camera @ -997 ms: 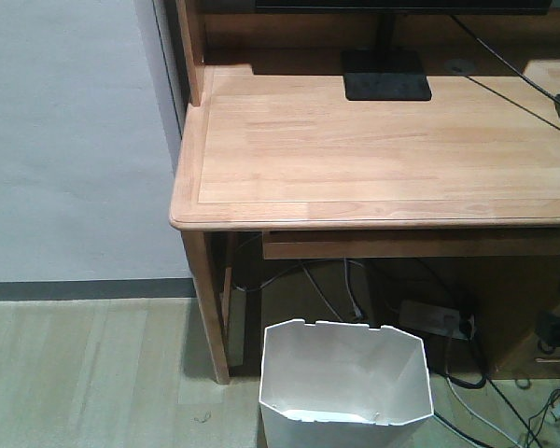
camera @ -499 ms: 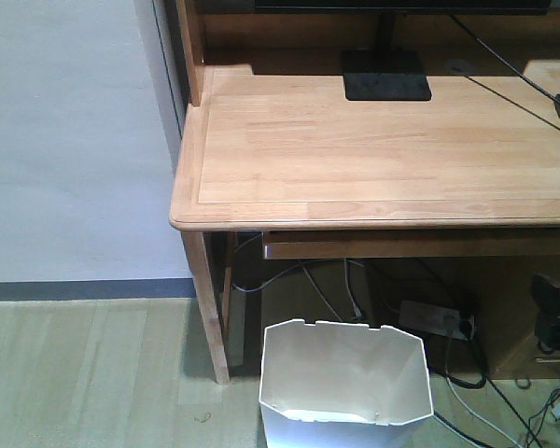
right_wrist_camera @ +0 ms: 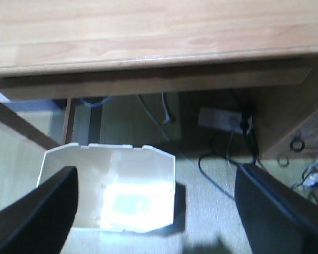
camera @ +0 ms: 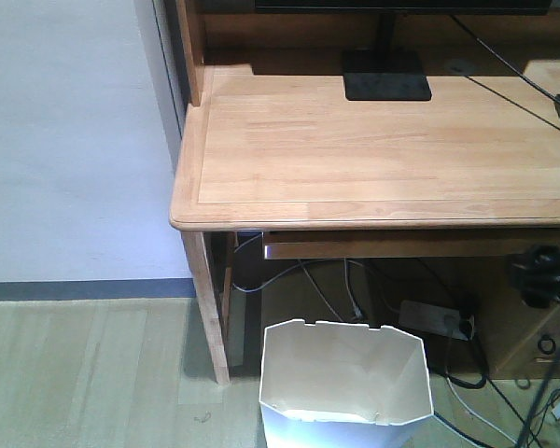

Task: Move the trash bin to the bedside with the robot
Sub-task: 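Lower the right gripper down to the rim of the white trash bin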

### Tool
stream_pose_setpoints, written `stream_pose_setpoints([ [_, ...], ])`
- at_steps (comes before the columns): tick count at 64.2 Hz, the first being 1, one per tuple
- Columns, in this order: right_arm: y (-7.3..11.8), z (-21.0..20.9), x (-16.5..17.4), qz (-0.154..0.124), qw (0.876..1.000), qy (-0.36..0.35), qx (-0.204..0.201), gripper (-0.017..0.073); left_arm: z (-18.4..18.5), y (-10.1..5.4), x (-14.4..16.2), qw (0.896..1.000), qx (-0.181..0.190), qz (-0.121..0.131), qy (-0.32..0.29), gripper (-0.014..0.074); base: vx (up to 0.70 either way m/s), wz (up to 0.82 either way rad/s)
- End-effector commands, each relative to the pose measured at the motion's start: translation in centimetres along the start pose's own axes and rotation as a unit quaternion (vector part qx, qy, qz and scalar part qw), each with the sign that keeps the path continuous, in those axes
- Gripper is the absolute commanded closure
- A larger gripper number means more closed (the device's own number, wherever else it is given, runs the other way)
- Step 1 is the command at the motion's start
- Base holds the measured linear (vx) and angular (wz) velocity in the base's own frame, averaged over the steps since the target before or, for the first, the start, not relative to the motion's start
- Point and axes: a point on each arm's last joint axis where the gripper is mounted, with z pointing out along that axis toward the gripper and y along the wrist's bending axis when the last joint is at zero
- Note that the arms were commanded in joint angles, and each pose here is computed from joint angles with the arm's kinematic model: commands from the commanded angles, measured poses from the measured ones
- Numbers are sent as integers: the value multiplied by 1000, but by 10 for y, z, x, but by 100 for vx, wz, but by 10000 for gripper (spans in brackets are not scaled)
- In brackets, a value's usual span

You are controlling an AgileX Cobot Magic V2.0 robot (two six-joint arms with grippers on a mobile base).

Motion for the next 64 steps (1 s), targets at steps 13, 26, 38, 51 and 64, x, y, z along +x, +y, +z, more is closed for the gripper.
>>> stream_pose_setpoints([
  [13,5,46,-37,-34,998,54,-27,-18,-1,-1,-5,999,6,-3,-38,600,0,0],
  [26,-1,98,-33,-26,992,121,-37,-18,-1,-1,-5,999,6,-3,-38,600,0,0],
  [38,-11,144,-16,-29,987,157,-31,-18,-1,-1,-5,999,6,-3,-38,600,0,0],
  [51,-18,193,9,-22,984,179,-5,-18,-1,-1,-5,999,6,-3,-38,600,0,0],
  [64,-23,236,34,-55,972,230,-6,-18,-1,-1,-5,999,6,-3,-38,600,0,0],
])
